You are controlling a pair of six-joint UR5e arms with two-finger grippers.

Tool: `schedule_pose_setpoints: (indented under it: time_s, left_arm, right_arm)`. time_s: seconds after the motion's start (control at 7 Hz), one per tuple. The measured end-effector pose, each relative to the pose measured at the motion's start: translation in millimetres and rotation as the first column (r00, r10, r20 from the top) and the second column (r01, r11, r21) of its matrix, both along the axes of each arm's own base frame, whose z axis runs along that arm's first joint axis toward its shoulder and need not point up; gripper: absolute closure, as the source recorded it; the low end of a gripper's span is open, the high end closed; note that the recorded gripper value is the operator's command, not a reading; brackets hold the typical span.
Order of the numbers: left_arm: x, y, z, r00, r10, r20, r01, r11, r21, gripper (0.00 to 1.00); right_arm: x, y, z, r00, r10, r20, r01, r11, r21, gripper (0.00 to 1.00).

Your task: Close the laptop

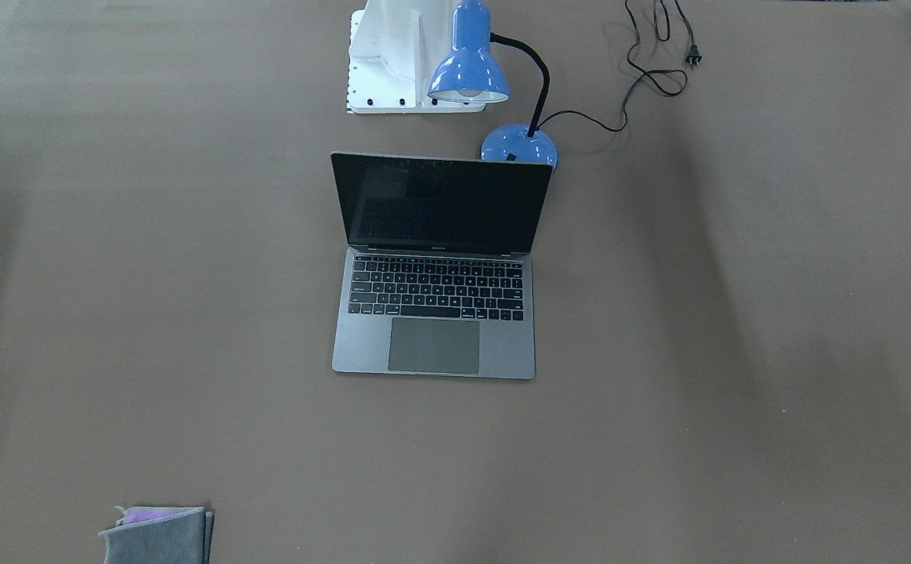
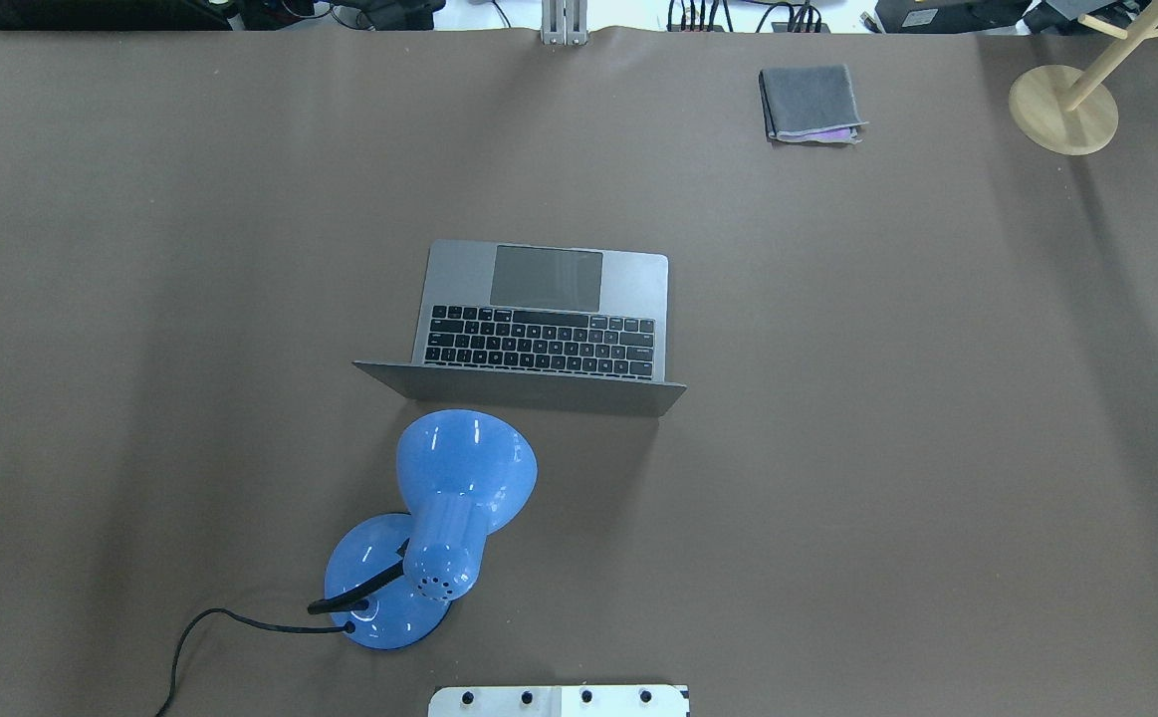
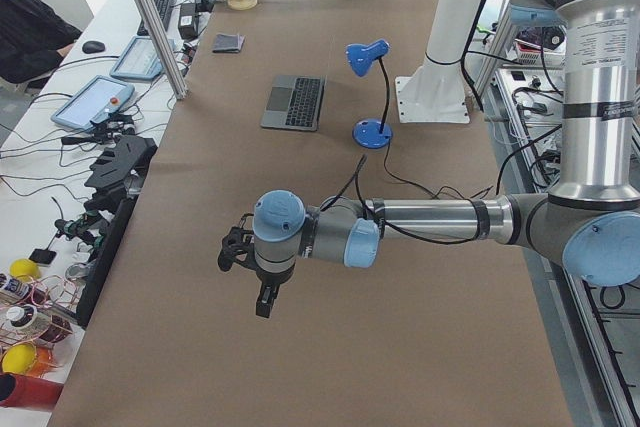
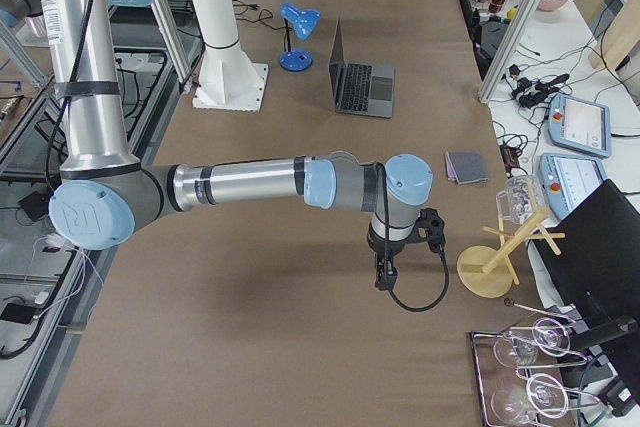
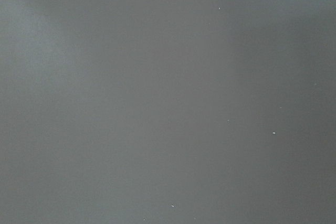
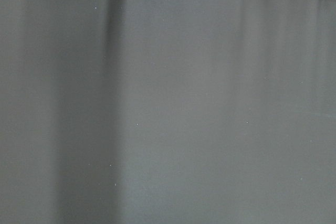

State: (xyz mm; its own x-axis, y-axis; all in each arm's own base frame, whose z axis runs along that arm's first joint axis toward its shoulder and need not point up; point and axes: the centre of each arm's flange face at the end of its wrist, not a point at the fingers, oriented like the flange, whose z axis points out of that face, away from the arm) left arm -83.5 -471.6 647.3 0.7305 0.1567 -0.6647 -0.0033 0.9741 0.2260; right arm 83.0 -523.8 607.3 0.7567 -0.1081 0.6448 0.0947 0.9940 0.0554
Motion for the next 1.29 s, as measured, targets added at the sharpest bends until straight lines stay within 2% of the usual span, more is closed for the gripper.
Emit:
schedule_pose_setpoints:
  time_s: [0.71, 1.29]
  left_arm:
    - [2.1, -2.4, -2.4, 1.000, -0.015, -0.002, 0.015, 1.000, -0.002, 0.01]
    - [4.4, -16.8, -9.9, 1.000, -0.017, -0.004, 0.017, 1.000, 0.000, 0.01]
  right_arm:
    - [-0.3, 2.8, 0.4, 1.000, 0.001, 0.009, -0.001, 1.000, -0.003, 0.00]
    - [-0.4, 3.0, -0.4, 1.000, 0.001, 0.010, -0.001, 1.000, -0.001, 0.00]
